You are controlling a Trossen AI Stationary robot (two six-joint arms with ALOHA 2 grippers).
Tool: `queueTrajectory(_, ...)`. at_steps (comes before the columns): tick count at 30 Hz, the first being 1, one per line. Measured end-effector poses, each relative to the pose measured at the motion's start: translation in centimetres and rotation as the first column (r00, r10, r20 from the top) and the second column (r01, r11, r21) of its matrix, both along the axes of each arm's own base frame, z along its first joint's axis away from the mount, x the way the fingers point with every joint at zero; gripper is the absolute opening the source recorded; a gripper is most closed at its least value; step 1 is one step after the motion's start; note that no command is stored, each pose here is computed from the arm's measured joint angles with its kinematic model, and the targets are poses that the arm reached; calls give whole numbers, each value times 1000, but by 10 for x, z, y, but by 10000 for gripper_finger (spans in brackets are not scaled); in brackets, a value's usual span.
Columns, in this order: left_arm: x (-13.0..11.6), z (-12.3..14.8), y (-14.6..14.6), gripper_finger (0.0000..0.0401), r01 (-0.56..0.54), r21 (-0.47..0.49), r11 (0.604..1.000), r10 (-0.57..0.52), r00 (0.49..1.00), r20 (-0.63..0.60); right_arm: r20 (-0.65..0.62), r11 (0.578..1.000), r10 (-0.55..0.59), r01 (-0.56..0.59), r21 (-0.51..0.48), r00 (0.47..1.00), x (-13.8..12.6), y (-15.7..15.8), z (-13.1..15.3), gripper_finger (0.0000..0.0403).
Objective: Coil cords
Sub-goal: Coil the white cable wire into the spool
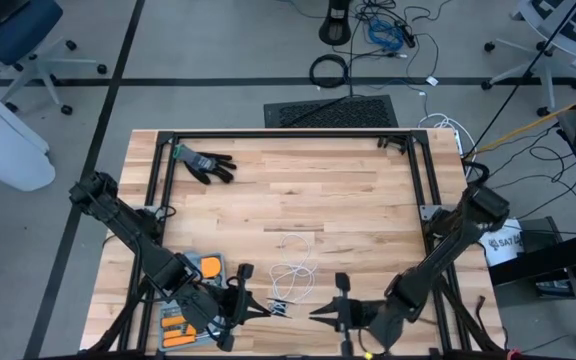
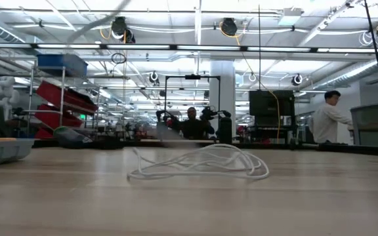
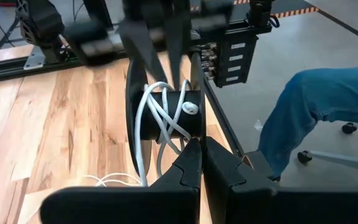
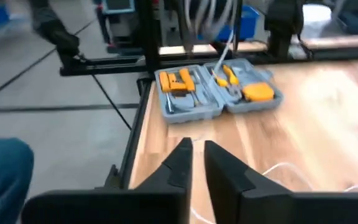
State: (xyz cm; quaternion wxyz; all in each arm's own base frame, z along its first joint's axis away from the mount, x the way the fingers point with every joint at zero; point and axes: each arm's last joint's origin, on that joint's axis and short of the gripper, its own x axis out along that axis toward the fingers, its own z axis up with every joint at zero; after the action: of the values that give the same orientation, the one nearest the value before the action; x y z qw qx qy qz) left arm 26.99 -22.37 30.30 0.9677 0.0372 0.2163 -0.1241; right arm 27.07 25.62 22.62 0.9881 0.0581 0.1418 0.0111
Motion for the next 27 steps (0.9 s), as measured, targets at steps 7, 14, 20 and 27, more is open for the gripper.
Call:
queueTrajectory(7,0,0,0,6,1,-1,1000,-1,1000,3,84,995,-71,65,74,994,24,21,-63,125)
queueTrajectory(14,1,3,-2,6,8,-11,1000,-8,1000,31,199,986,-134,109,129,971,41,20,-93,237)
queueTrajectory(20,1,3,-2,6,12,-3,1000,-12,999,32,211,984,-142,114,139,967,50,12,-99,267)
queueTrajectory(27,1,3,-2,6,14,1,1000,-14,999,34,220,990,-124,105,97,968,58,3,-98,248)
